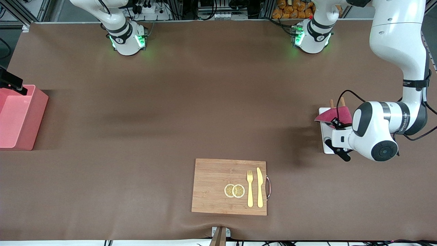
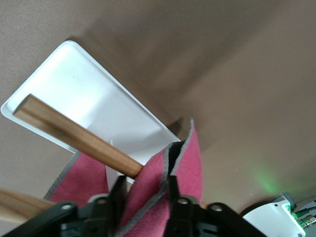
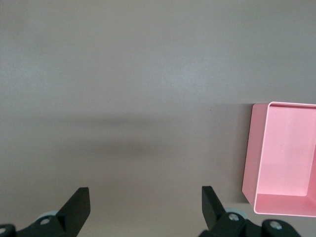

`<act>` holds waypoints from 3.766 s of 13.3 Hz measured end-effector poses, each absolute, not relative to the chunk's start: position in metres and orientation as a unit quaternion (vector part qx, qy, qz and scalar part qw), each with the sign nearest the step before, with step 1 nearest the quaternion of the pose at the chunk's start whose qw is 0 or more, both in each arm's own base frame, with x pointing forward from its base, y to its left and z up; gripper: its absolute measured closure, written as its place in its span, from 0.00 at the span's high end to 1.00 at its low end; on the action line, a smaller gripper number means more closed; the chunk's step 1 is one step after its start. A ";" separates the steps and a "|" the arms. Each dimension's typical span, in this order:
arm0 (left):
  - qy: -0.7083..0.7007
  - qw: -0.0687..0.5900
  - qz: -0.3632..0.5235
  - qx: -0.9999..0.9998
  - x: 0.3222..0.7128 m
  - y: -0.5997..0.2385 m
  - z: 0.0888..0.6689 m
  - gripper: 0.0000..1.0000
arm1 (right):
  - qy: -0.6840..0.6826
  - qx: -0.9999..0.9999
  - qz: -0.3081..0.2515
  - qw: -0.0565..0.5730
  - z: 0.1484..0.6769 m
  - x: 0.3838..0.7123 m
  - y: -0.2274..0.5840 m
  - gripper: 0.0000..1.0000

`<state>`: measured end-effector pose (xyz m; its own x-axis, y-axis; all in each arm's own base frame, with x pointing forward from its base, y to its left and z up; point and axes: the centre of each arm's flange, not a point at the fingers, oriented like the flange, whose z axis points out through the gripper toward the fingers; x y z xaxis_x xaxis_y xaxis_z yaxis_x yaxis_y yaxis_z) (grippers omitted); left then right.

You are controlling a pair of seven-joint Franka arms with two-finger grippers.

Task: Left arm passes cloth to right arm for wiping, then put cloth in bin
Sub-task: 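Close the left gripper on the pink cloth and lift it, then carry the cloth with the left gripper while the right gripper reaches toward it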

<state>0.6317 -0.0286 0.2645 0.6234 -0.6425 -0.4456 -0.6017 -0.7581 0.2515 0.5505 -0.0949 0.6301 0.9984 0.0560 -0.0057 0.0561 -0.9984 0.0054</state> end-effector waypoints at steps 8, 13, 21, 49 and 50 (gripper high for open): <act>-0.343 0.038 -0.260 0.902 0.632 -0.028 0.269 0.04 | 0.019 1.000 -0.021 0.000 0.623 0.548 -0.104 1.00; -0.338 0.030 -0.233 0.911 0.635 -0.023 0.325 0.04 | 0.019 1.000 -0.022 0.000 0.621 0.549 -0.104 1.00; -0.253 0.036 -0.174 0.951 0.630 -0.099 0.447 0.04 | 0.012 0.999 -0.044 -0.026 0.614 0.546 -0.097 1.00; 0.072 0.378 0.040 0.922 0.489 -0.593 0.423 0.04 | -0.427 0.753 -0.446 -0.226 0.318 0.562 0.168 1.00; 0.071 0.378 0.040 0.922 0.488 -0.594 0.423 0.04 | -0.431 0.750 -0.445 -0.230 0.318 0.563 0.175 1.00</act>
